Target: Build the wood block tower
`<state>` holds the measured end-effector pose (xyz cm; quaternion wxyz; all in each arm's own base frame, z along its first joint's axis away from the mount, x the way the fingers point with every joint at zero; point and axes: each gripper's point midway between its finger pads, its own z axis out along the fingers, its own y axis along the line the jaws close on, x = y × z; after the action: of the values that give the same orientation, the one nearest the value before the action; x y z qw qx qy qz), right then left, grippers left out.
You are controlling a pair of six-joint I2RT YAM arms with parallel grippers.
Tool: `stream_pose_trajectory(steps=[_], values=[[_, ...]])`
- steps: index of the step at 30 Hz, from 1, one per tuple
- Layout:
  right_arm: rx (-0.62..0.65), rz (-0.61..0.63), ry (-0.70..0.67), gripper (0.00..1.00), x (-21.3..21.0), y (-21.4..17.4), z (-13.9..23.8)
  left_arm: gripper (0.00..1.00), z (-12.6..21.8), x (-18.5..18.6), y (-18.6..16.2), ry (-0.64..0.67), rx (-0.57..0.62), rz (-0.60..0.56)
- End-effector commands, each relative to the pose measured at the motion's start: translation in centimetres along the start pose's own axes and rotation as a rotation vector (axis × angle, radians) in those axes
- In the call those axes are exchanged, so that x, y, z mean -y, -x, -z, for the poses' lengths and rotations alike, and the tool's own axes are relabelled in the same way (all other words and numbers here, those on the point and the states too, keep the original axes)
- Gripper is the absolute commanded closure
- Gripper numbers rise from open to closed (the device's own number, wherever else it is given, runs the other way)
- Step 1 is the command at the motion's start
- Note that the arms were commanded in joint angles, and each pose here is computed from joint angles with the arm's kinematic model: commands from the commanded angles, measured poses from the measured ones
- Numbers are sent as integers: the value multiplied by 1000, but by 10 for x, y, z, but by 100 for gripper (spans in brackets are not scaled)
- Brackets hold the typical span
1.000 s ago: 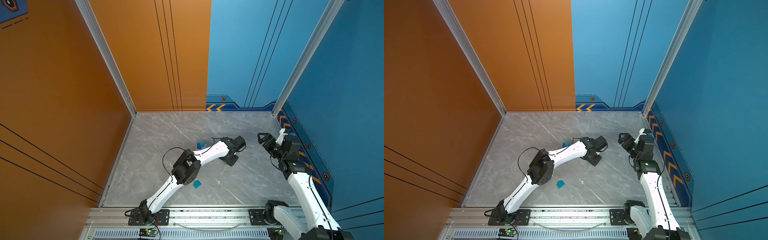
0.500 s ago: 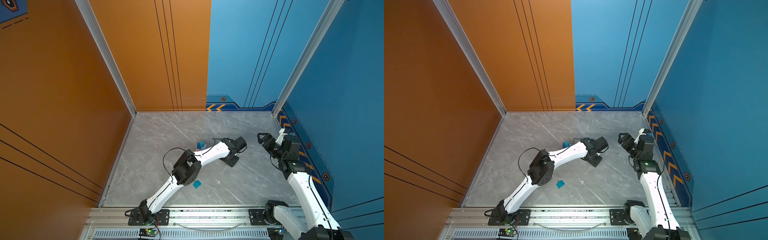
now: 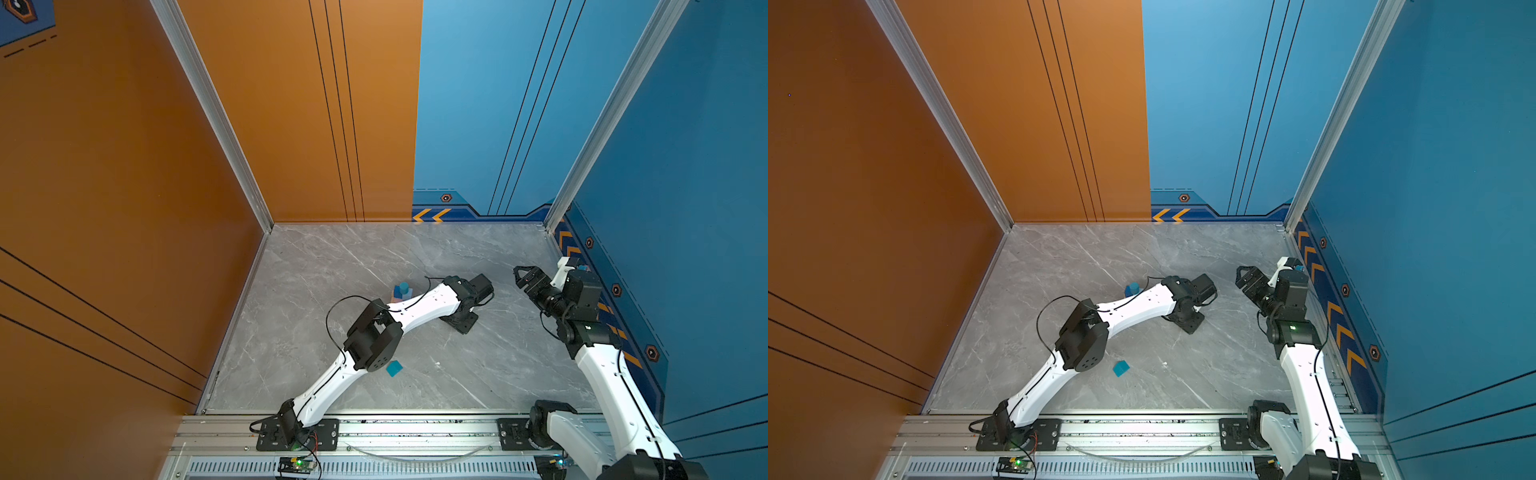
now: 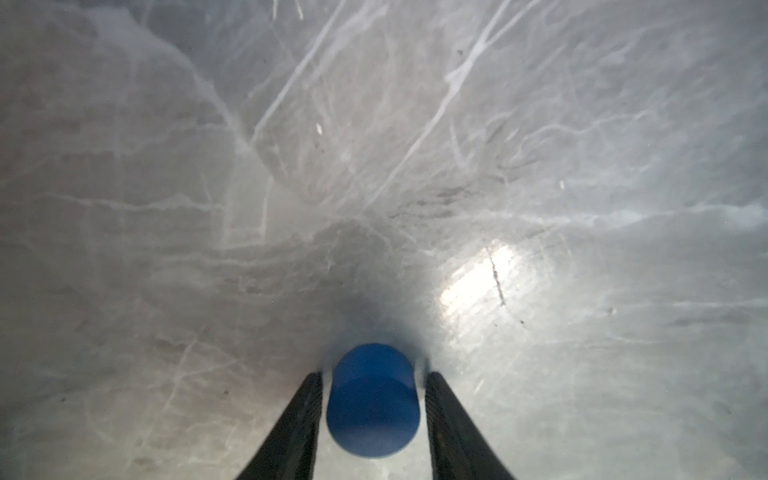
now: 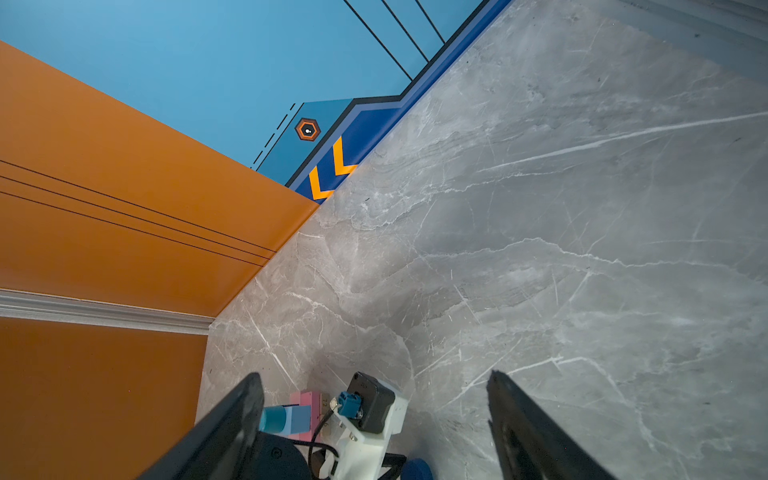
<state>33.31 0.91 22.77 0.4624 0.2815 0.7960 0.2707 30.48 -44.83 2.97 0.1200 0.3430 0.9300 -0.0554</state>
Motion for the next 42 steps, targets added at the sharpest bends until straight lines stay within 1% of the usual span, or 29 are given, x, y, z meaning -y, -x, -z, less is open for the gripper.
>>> stream_pose_trajectory(steps=[1,5,12,17,23,27,33,37,42], values=[[6,-11,9,15,0,1,-1,60,11,1,0,25,5,-11],[4,-12,11,15,0,1,-2,64,14,1,1,26,11,-11],[-5,-12,17,15,-2,0,-4,65,32,-1,5,28,37,-21],[-16,-9,22,15,-4,-2,-7,66,57,-11,7,39,55,-30],[-36,-2,30,15,-8,-7,-14,65,98,-28,11,42,97,-17],[-43,6,36,15,-13,-9,-18,65,125,-45,10,51,121,-13],[-59,17,40,15,-18,-14,-24,63,156,-85,5,124,137,20],[-74,26,43,15,-21,-17,-29,63,165,-106,-1,148,130,49],[-86,31,39,15,-22,-20,-33,63,164,-130,-13,177,103,98]])
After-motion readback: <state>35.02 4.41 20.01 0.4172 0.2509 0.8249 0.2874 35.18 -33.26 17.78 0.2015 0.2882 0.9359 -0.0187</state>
